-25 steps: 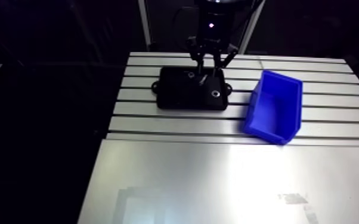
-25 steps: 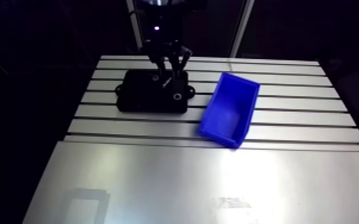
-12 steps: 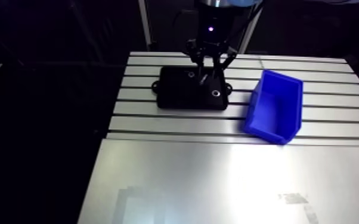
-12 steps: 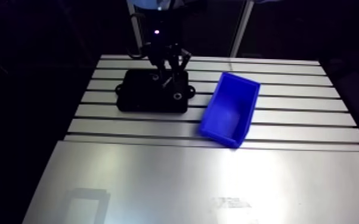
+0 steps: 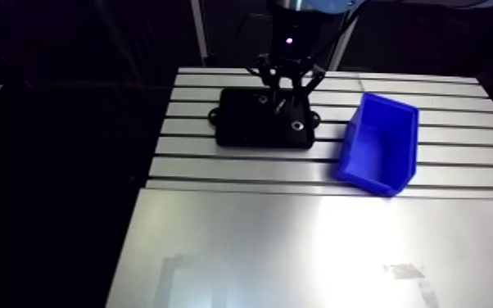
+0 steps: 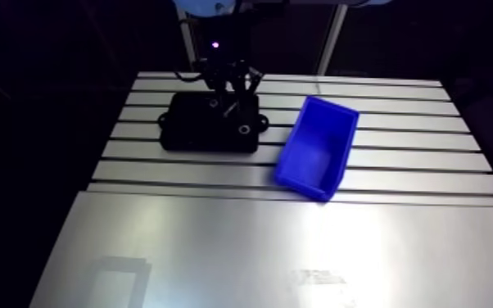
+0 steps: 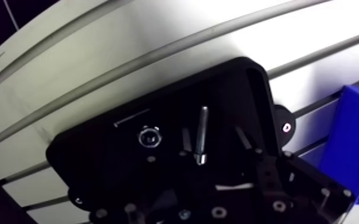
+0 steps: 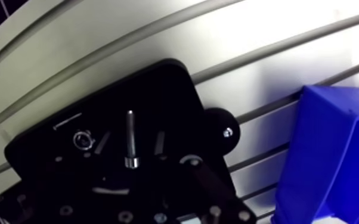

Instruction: Pick up the M10 bolt from the tray and put it into the blue bin.

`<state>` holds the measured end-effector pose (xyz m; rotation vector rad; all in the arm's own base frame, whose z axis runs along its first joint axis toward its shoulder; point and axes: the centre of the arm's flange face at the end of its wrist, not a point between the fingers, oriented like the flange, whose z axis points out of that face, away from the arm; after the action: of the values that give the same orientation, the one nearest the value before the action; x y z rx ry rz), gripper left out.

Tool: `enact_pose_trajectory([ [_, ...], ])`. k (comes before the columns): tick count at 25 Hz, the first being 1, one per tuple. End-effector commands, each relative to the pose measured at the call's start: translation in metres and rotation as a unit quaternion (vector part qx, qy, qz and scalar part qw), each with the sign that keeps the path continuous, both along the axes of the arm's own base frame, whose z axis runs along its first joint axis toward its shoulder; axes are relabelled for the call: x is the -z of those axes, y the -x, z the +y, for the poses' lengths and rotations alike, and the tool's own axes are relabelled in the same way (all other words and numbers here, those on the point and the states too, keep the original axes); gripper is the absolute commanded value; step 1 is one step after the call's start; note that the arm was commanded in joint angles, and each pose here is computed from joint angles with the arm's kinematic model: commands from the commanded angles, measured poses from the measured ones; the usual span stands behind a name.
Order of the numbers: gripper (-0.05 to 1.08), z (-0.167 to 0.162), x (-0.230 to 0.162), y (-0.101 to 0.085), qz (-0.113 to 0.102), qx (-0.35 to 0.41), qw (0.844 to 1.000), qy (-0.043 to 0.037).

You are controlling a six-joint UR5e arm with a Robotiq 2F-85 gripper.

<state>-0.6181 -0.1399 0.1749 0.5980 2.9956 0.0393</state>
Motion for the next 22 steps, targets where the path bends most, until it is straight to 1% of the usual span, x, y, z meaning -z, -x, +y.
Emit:
enact_pose_trajectory([
  [1, 0.56, -0.0003, 0.0043, 0.0005, -0.002, 0.000, 1.000, 0.0001],
  [5, 0.57, -0.0012, 0.0072, 0.0003, -0.004, 0.000, 1.000, 0.0000],
  [10, 0.59, -0.0024, 0.0054, 0.0023, 0.006, -0.001, 1.000, 0.0009],
  [22, 0.65, -0.0043, 0.0064, 0.0012, 0.008, -0.003, 1.000, 0.0010],
])
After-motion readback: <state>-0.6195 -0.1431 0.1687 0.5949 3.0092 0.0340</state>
